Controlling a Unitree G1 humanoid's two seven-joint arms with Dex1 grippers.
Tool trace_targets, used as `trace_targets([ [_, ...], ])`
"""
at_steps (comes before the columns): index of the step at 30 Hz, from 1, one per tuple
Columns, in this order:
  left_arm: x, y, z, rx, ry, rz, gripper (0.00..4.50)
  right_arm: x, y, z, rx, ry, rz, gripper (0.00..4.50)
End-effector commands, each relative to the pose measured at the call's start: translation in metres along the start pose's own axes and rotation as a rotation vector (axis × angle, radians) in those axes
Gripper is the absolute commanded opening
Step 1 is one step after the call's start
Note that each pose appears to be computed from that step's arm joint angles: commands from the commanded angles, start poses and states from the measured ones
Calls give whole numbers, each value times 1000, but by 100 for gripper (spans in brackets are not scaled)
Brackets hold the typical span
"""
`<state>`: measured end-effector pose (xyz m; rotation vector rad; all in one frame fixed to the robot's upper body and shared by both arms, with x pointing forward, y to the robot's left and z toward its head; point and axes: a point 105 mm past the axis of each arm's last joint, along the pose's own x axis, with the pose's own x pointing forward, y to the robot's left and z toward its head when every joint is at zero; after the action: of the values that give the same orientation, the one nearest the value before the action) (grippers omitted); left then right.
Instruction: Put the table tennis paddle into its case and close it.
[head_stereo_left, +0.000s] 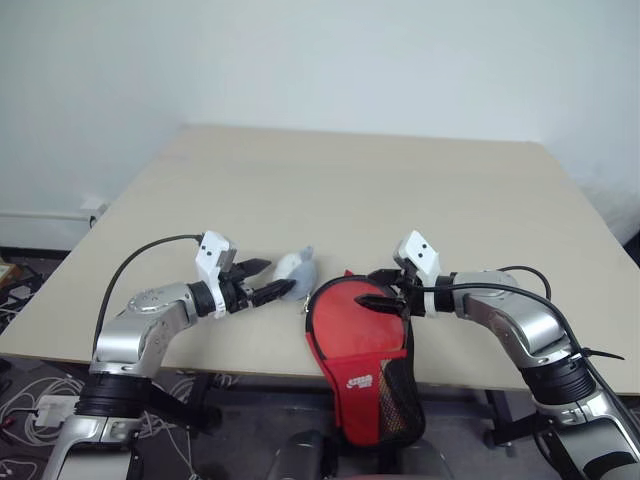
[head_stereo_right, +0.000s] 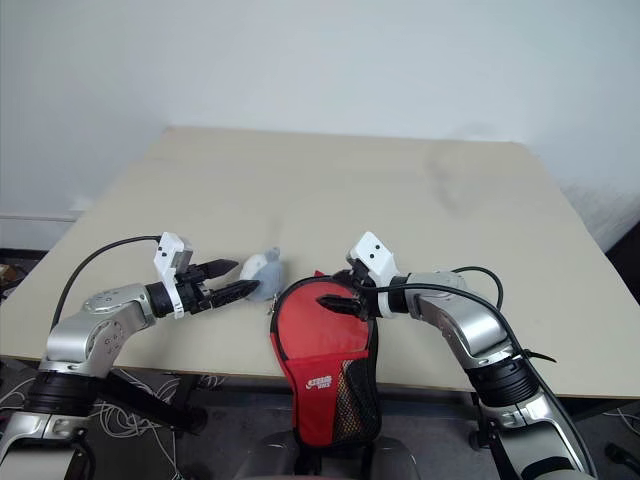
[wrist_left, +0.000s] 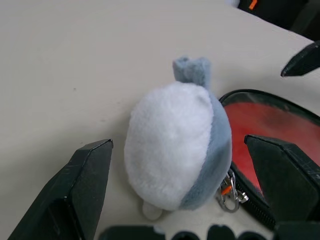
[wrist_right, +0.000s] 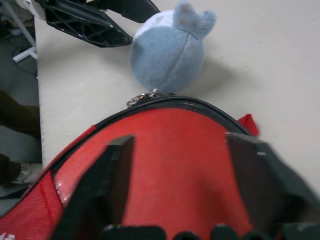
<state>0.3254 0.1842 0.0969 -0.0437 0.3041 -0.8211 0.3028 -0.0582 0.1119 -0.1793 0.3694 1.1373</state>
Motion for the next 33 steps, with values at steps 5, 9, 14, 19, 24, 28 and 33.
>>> trace_targets([
  [5,4,-3,20,68,-73,-13,450,6,5,12,-27,-46,36,40],
  [9,13,-4,22,47,-106,-15,450,16,8,9,-21,-46,43,1],
  [14,23,-3,20,41,-110,0,450,25,7,2,-15,-41,30,1],
  [19,30,-4,18,37,-107,1,450,34,10,-4,4,-56,31,1],
  [24,35,-5,15,36,-94,6,450,42,16,-17,19,-78,54,1],
  [28,37,-4,12,41,-80,11,450,48,17,-25,29,-90,50,1],
  [33,37,-4,15,32,-96,10,450,54,14,-34,43,-71,30,1],
])
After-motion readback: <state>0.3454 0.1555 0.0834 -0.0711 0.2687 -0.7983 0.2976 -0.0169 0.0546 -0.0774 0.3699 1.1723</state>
